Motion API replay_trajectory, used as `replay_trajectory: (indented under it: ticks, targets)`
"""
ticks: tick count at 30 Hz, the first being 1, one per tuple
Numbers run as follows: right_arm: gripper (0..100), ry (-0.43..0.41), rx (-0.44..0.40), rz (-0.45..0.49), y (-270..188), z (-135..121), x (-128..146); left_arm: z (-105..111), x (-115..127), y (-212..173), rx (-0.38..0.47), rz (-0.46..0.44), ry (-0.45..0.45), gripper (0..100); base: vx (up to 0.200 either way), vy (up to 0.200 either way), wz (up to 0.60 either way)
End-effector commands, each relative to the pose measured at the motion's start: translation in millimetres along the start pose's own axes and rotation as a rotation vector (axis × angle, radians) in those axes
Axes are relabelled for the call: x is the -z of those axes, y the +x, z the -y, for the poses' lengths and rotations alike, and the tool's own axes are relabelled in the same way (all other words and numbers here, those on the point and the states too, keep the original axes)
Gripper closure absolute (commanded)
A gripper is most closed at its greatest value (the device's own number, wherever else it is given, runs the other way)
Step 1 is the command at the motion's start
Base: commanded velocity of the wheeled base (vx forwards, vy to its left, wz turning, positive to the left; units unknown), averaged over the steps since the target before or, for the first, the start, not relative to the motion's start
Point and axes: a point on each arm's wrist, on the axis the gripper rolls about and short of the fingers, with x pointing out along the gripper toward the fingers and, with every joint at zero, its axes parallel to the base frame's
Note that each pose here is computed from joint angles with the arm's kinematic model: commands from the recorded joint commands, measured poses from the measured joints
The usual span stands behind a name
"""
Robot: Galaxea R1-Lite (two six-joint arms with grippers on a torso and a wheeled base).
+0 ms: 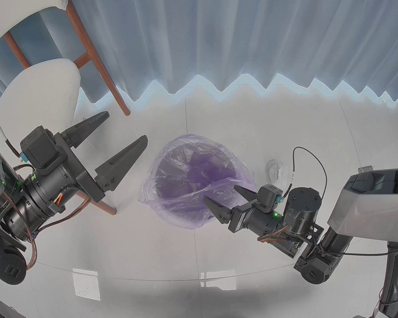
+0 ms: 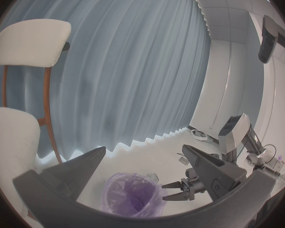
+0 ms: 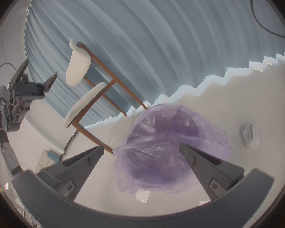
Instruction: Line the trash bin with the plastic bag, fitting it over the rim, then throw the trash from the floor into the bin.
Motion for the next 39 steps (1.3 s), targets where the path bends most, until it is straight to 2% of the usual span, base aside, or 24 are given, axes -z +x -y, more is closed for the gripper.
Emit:
replay_trajectory:
  ticks: [1,5,13,17,27,29,33,39]
  targets:
    - [0,-0.005,0.003,-0.036,-0.2,6.1,13.9,-0.1,2.7,0.3,-0.001,-0.01,0.019,0,0.0,0.0,0.0]
    - [0,-0.015,0.013,-0.006,5.3,13.9,8.1,0.8,4.7,-1.0,0.006,-0.019,0.02,0,0.0,0.0,0.0]
    - [0,-0.039,0.038,0.126,12.2,28.4,-28.2,0.3,1.6,-0.9,-0.001,-0.007,0.025,0,0.0,0.0,0.0]
    - [0,-0.039,0.037,0.146,14.4,30.2,-33.2,0.5,2.4,-0.4,0.001,-0.009,0.023,0,0.0,0.0,0.0]
    - [0,-0.049,-0.069,0.083,28.4,34.1,-12.2,0.6,2.3,-0.8,0.001,-0.009,0.023,0,0.0,0.0,0.0]
    - [0,-0.082,-0.108,0.063,32.1,39.0,-6.3,0.5,2.9,-1.4,0.001,-0.012,0.024,0,0.0,0.0,0.0]
    - [0,-0.097,-0.112,0.057,33.6,47.6,-4.1,0.7,3.0,-0.9,0.002,-0.012,0.024,0,0.0,0.0,0.0]
    - [0,-0.108,-0.165,0.04,32.7,48.2,-3.6,0.8,3.8,-0.9,0.004,-0.015,0.024,0,0.0,0.0,0.0]
